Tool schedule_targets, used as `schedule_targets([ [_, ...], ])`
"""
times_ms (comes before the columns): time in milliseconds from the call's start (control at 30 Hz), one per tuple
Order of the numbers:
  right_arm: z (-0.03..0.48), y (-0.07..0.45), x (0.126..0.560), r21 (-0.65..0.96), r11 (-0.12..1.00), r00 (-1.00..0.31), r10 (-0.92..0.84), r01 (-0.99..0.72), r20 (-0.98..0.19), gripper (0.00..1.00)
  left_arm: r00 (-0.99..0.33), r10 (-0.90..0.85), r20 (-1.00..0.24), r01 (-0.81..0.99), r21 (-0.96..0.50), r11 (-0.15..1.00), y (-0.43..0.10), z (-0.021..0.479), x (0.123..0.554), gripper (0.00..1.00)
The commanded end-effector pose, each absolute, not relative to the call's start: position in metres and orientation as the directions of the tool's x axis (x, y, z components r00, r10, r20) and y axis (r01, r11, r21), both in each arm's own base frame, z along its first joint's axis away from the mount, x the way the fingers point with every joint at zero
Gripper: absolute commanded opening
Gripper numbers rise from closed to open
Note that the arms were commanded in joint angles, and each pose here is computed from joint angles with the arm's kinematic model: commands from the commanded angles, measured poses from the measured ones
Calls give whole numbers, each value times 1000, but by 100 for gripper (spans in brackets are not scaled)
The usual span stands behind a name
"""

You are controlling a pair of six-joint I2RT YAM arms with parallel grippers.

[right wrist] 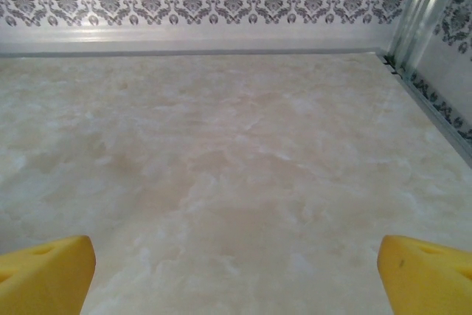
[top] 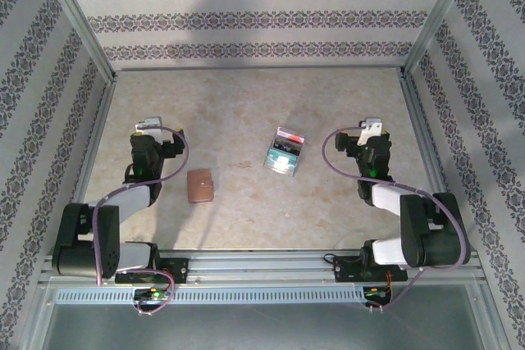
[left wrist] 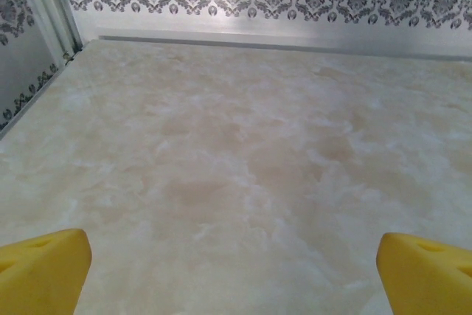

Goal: Take the credit cards out of the card holder

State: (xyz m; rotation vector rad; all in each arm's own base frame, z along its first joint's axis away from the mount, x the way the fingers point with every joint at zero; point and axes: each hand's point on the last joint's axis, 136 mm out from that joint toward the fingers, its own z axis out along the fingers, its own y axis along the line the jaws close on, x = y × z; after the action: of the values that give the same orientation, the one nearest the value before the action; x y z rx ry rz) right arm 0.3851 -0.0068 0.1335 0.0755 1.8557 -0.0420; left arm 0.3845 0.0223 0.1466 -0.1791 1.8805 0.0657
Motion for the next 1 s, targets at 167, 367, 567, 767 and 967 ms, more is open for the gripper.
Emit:
schedule_targets([
  [167,153,-21,370,86,976,-336,151,200,-930,98,-452,-403,-795,-272,-308,912,14,128,358,99],
  [367,159,-16,351,110,968,-379,191,225,-906,98,-588,-486,-647,-356,-332,873,6,104,314,99],
  [567,163,-6,332,133,962,-425,227,240,-876,98,-682,-522,-512,-326,-425,844,-30,82,279,99],
  [767,169,2,314,150,951,-453,264,271,-852,98,-755,-487,-439,-277,-461,843,-56,68,256,85],
  [967,166,13,303,196,939,-466,313,284,-827,98,-823,-420,-383,-223,-461,859,-81,50,243,69],
])
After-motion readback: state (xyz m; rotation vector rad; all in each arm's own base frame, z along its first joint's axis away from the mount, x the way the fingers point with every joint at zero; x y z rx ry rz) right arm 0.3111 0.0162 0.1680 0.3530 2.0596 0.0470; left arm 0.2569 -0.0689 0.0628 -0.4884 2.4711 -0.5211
